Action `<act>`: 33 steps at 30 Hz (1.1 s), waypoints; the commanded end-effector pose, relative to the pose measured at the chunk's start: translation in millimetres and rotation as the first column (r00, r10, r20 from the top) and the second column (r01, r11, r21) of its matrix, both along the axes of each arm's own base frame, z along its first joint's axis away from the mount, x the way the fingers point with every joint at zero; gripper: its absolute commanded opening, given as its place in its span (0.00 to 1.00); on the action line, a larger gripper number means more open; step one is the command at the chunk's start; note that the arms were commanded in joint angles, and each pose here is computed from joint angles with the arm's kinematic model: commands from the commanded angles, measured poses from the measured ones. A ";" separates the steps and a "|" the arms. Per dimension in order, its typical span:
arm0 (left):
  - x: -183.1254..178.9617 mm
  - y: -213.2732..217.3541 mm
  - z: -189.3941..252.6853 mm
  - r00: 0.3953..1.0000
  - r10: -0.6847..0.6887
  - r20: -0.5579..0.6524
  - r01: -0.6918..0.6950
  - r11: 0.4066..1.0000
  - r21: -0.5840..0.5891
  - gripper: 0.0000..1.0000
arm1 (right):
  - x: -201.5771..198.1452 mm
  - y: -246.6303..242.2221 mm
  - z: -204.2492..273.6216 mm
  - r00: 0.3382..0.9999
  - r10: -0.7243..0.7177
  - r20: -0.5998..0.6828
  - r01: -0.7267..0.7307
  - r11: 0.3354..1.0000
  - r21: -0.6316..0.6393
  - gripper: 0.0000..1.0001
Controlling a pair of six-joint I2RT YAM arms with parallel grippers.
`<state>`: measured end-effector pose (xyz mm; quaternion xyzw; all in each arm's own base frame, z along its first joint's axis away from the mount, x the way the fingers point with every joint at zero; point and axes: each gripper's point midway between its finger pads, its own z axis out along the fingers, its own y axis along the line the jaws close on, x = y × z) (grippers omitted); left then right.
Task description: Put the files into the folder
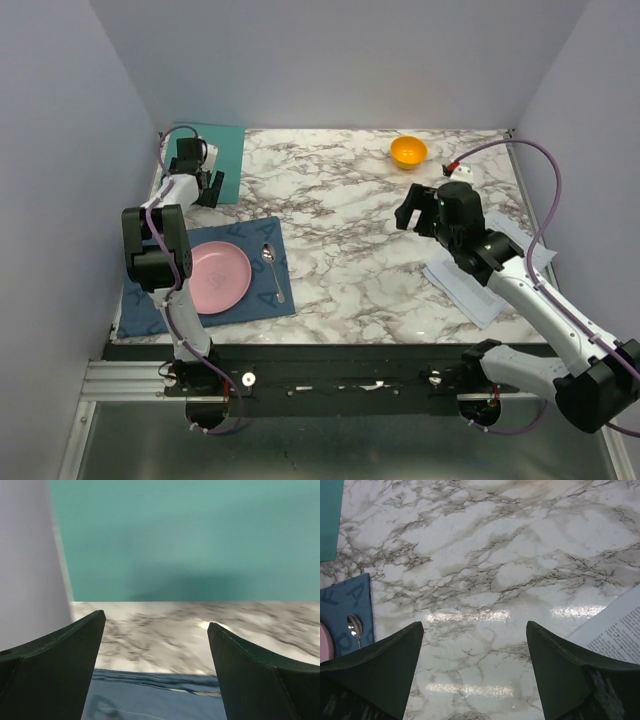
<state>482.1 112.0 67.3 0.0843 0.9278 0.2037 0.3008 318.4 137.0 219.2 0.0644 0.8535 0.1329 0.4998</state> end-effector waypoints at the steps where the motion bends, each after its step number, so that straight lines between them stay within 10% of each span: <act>1: -43.1 -68.9 -10.5 0.991 0.025 -0.131 -0.081 0.896 -0.437 0.99 | 9.1 4.2 27.3 0.996 0.000 0.089 0.007 0.996 -0.084 0.92; 5: -39.1 -67.1 -7.7 0.989 0.113 -0.092 -0.143 0.876 -0.460 0.99 | 8.0 9.7 34.2 0.993 0.020 0.112 -0.005 0.992 -0.129 0.92; 12: -32.3 7.5 17.2 0.995 0.062 0.079 -0.068 0.995 0.070 0.99 | 2.5 10.3 35.1 0.993 0.014 0.114 -0.001 0.994 -0.113 0.92; 17: -22.3 53.6 37.2 0.992 -0.013 0.126 -0.044 0.895 0.443 0.99 | -0.4 13.6 29.0 0.995 0.009 0.099 0.000 0.996 -0.088 0.92; 33: 8.7 70.0 10.2 0.986 -0.165 -0.006 0.116 0.664 0.739 0.99 | 1.4 20.1 36.4 0.994 -0.014 0.107 0.021 0.998 -0.061 0.91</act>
